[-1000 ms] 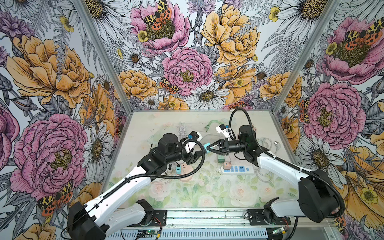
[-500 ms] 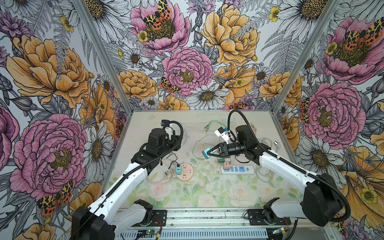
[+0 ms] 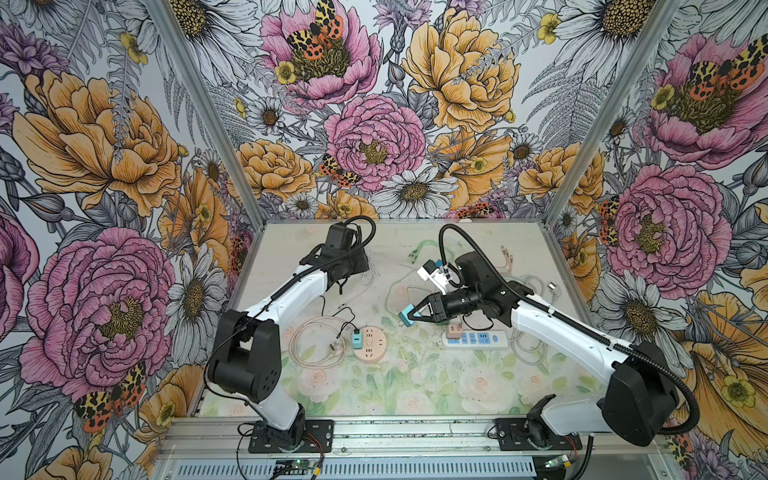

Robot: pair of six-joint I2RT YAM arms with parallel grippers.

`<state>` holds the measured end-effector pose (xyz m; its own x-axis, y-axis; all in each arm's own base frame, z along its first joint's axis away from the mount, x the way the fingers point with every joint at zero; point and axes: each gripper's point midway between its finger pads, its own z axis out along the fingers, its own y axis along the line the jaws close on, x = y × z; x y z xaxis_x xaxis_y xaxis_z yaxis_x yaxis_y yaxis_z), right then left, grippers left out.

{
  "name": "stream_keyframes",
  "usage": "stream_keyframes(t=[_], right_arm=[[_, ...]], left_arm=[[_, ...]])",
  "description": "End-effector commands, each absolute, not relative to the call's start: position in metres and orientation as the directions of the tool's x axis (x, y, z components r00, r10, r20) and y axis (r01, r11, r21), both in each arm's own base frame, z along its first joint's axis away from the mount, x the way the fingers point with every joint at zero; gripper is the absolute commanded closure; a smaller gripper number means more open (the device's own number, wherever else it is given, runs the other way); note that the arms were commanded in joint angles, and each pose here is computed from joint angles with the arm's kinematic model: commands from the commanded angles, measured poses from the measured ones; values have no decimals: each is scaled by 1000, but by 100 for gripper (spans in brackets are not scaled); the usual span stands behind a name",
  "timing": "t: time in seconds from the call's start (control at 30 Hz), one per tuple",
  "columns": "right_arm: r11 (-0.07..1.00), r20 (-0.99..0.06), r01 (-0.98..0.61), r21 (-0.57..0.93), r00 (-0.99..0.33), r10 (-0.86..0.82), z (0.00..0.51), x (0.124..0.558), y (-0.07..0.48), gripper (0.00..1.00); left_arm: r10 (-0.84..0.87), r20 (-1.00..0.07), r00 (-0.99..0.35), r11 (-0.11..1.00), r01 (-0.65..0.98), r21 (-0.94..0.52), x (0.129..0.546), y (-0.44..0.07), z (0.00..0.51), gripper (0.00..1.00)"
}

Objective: Insert the plug
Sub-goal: 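Carry the teal charger over the pink socket with the right while the left withdraws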

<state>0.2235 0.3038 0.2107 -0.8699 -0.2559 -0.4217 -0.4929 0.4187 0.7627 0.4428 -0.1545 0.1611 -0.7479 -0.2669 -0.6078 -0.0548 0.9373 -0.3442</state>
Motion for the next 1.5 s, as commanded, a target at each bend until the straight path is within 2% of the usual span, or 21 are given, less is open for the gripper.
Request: stream_keyframes(t=[0.0,0.13,0.5,0.57,0.73,0.83,1.0,1.2,1.33,1.47], right_arm=[[513,-470,-566,645,-823,-318,203,227,297,100],[566,-491,-623,540,-779,-390,198,222,294,100],[563,-509,-708,427,-703,-497,197,208,302,100],[565,-506,-715,411,-695,-511,195,206,301,100],[546,-512,-755,364,-652,-559,191,198,307,100],[537,-511,-773,337,-630,-585,189,195,311,100],[517,-514,-809,281,-581,-631,185,189,318,100],[514,-489,-824,238,-559,-670,172,188,327,100],[500,-471,-842,205,-532,-703,161,189,334,100],[488,-454,-855,177,-510,-730,152,192,340,100]], left_arm=[[-270,-553,-788,946,-112,-303,451,-155,137,45],[-258,-512,-819,953,-129,-274,463,-161,106,46],[-206,-446,-871,968,-114,-224,472,-177,56,48],[-201,-454,-868,972,-119,-203,475,-174,51,54],[-202,-480,-854,976,-133,-175,490,-162,45,77],[-194,-523,-830,979,-128,-160,501,-152,53,86],[-200,-640,-742,979,-131,-154,523,-131,109,97],[-184,-719,-670,983,-116,-143,531,-112,161,100],[-203,-716,-668,979,-134,-153,527,-103,162,100],[-209,-661,-721,978,-140,-156,515,-105,126,100]])
